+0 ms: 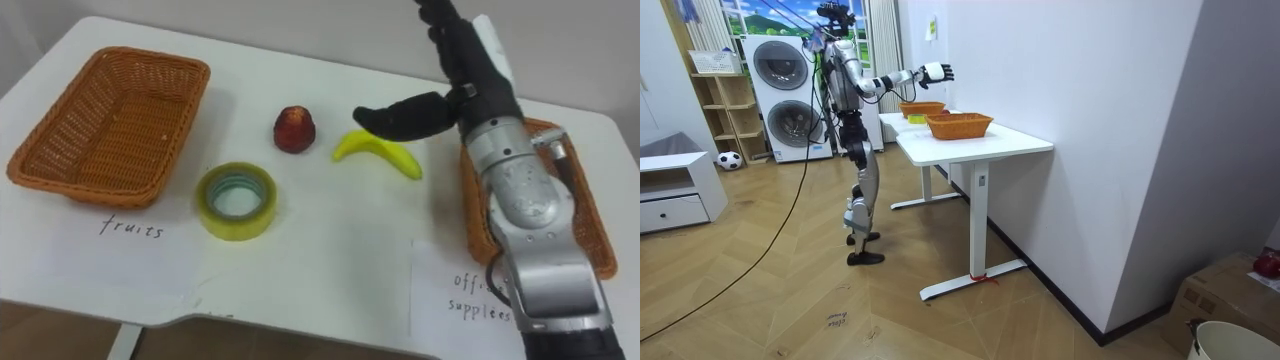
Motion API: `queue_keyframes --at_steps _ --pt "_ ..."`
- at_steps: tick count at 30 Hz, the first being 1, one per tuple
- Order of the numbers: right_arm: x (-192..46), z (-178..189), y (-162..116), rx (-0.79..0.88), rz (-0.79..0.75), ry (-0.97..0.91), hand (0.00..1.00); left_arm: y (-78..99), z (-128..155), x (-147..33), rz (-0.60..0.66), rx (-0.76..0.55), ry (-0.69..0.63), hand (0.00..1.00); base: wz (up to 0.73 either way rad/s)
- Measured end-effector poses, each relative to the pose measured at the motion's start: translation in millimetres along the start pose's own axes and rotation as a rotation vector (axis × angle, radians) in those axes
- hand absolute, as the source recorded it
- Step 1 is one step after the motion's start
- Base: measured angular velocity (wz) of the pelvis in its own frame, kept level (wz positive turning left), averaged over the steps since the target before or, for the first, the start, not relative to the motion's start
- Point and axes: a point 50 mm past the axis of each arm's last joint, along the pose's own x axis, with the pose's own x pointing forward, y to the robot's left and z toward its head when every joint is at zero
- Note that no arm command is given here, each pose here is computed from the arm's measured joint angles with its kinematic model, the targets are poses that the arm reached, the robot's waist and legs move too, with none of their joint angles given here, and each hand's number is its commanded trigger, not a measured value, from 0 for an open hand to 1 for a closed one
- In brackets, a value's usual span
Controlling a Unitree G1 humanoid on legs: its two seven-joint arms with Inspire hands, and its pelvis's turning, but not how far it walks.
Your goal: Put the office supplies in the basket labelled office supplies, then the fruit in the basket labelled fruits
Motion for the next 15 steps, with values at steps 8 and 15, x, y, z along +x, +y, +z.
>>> queue_keyframes --at_steps 8,15 --pt "12 1 24 0.065 0.055 -0.006 0.00 -4.9 -4 -1.6 -0.022 0.058 0.012 0.00 0.00" --pt "13 -2 30 0.082 0.064 0.005 0.00 -4.6 -3 -1.6 -0.020 0.062 0.022 0.00 0.07"
